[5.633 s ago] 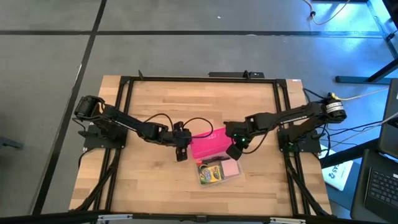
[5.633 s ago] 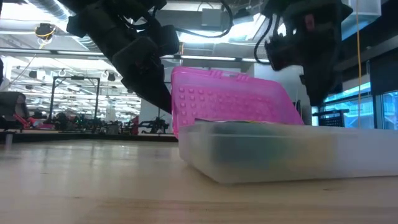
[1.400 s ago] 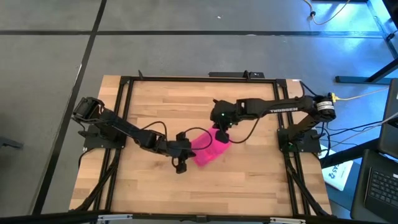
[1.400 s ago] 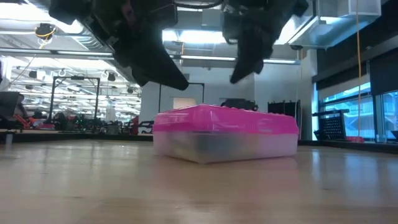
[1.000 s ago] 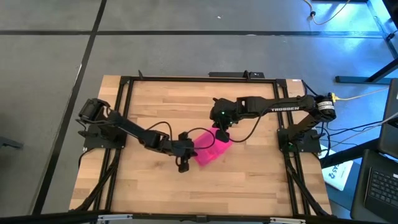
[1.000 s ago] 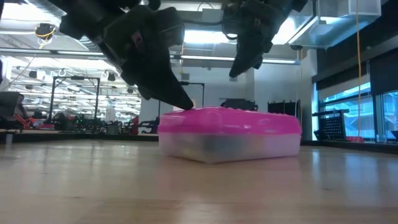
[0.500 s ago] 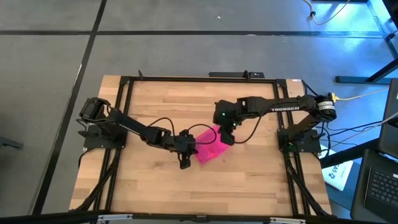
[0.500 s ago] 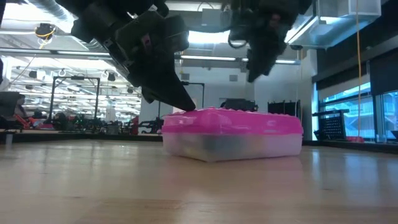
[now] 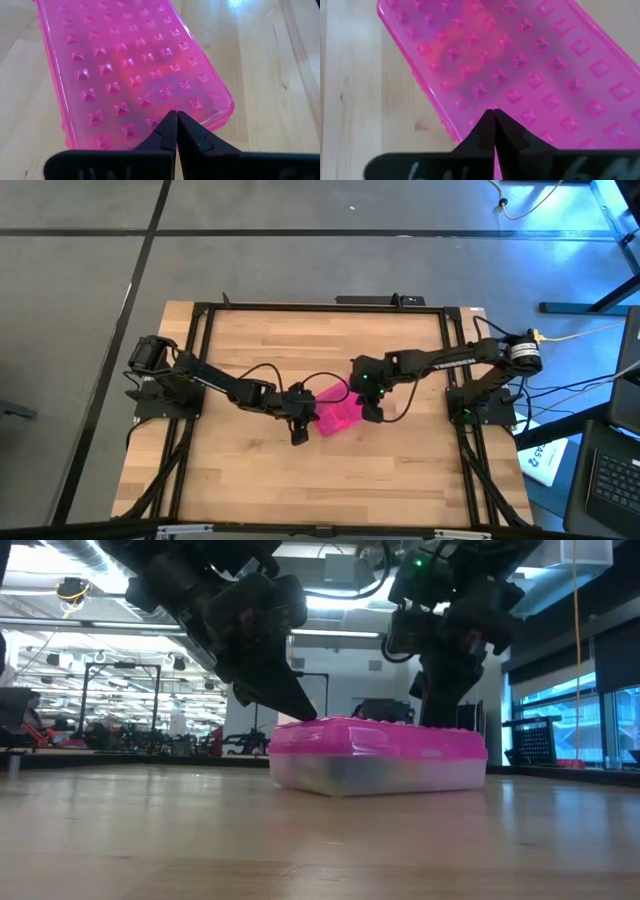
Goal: Pack school essentials
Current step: Close the pink box, then return to Home Position
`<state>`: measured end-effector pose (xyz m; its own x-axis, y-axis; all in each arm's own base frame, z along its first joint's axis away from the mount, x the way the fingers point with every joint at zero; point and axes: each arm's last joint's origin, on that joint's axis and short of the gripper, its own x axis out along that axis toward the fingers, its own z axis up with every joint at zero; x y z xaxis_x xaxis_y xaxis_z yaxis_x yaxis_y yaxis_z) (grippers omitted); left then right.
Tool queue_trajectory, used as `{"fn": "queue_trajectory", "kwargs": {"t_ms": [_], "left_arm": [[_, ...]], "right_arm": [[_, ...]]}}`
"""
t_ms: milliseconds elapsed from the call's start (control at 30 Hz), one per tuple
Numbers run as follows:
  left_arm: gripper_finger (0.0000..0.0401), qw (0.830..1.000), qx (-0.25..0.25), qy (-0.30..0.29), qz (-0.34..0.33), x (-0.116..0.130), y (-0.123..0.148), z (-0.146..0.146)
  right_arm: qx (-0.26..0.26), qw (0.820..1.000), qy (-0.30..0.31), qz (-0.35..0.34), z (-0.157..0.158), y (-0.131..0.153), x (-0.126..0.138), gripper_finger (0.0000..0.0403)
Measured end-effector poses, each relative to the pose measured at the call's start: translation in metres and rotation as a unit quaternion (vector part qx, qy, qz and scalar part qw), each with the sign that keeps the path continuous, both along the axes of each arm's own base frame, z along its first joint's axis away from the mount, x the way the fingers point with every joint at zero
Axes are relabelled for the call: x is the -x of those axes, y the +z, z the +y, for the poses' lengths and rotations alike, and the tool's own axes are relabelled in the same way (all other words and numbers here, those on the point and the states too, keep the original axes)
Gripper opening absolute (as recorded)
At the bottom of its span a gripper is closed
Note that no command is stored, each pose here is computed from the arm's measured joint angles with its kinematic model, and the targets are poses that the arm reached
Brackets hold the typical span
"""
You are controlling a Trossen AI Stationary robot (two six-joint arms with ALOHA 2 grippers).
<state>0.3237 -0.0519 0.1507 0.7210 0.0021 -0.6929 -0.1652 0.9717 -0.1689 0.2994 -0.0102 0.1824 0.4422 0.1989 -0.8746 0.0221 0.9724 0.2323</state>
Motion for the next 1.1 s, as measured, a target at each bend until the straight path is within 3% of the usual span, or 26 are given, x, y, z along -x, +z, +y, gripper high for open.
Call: {"fn": "queue_trajectory", "kwargs": {"t_ms": [200,333,700,867,1100], "left_arm": [[0.0,1.0,0.002,-0.002,0.001,0.0,0.0,0.0],[0.0,1.0,0.005,-0.004,-0.009,0.002,0.008,0.0],[0.0,0.999,0.009,0.033,-0.026,0.046,0.073,0.01],[0.0,0.995,0.019,0.05,-0.081,0.076,0.113,0.015],[0.0,0.984,0.012,0.083,-0.158,0.126,0.157,0.027]], "right_arm": [[-0.003,1.0,0.001,-0.003,0.0,-0.011,0.005,0.0002],[-0.002,1.0,0.0,-0.005,-0.001,0.001,0.001,0.0002],[0.033,0.995,0.035,-0.085,-0.003,0.087,0.002,0.0002],[0.04,0.989,0.035,-0.135,-0.004,0.122,0.021,0.0002],[0.025,0.985,-0.011,-0.172,-0.01,0.165,0.082,0.0004]]}}
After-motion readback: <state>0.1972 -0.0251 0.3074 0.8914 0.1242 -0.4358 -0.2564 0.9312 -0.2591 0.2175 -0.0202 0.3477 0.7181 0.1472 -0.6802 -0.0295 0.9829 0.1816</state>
